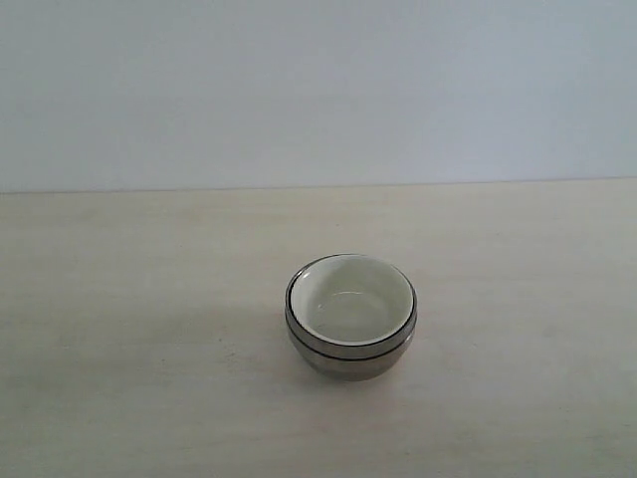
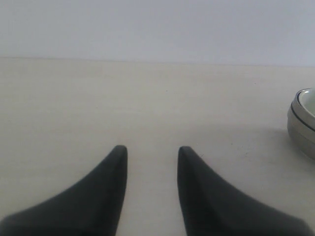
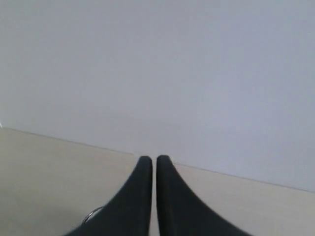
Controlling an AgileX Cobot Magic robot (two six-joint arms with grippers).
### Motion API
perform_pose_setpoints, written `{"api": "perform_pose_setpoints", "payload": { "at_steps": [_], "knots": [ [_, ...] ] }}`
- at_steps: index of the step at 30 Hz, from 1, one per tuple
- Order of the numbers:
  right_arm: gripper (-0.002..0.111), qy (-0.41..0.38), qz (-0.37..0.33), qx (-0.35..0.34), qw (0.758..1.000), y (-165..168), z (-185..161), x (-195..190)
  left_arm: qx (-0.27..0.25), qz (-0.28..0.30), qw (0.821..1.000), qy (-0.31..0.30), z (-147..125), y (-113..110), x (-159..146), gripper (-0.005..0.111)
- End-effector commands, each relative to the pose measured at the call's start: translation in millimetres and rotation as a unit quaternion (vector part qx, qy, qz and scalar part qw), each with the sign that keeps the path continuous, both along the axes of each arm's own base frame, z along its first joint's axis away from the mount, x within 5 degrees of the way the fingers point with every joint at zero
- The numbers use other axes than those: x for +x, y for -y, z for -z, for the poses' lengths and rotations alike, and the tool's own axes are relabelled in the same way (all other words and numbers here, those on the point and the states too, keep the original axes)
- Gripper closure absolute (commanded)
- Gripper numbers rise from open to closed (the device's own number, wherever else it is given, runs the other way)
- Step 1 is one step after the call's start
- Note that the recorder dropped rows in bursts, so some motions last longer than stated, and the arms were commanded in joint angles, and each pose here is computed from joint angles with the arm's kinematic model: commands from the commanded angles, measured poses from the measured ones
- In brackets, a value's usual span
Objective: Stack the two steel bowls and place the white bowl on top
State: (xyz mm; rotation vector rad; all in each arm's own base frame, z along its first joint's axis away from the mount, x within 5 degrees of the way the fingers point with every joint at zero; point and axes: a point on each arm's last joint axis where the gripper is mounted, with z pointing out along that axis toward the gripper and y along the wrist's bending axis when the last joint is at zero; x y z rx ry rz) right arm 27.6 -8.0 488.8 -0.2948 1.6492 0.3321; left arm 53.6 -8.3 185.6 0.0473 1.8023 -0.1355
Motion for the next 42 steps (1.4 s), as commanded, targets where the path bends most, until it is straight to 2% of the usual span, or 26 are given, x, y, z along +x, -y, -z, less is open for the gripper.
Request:
{"api": "perform_pose_setpoints", "payload": {
  "at_steps": [1,9,11,13,15,18,20,24,35,42],
  "knots": [
    [0.108,0.046,0.008,0.031,0.998,31.3,2.7,-39.8,0.001,-0.002,1.000,0.003,0.6,-0.2,0.1,0.074],
    [0.108,0.113,0.014,0.088,0.990,77.0,21.1,-99.5,0.001,-0.002,1.000,0.003,0.6,-0.2,0.1,0.074],
    [0.108,0.113,0.040,0.083,0.989,84.3,27.9,-108.6,0.001,-0.002,1.000,0.003,0.6,-0.2,0.1,0.074],
    [0.108,0.119,0.096,0.069,0.986,89.9,36.4,-123.9,0.001,-0.002,1.000,0.003,0.6,-0.2,0.1,0.074],
    [0.108,0.148,0.125,0.063,0.979,83.7,40.4,-144.0,0.001,-0.002,1.000,0.003,0.6,-0.2,0.1,0.074],
    [0.108,0.236,0.111,0.087,0.961,61.0,41.0,-181.5,0.001,-0.002,1.000,0.003,0.6,-0.2,0.1,0.074],
    [0.108,0.249,0.101,0.097,0.958,46.8,38.3,-187.6,0.001,-0.002,1.000,0.003,0.6,-0.2,0.1,0.074],
    [0.108,0.233,0.057,0.096,0.966,24.9,43.5,-175.2,0.001,-0.002,1.000,0.003,0.6,-0.2,0.1,0.074],
    [0.108,0.187,0.123,0.068,0.972,-1.2,75.2,-109.5,0.001,-0.002,1.000,0.003,0.6,-0.2,0.1,0.074],
    [0.108,0.170,0.132,0.066,0.974,-6.7,109.3,-61.4,0.001,-0.002,1.000,0.003,0.6,-0.2,0.1,0.074]
  ]
}}
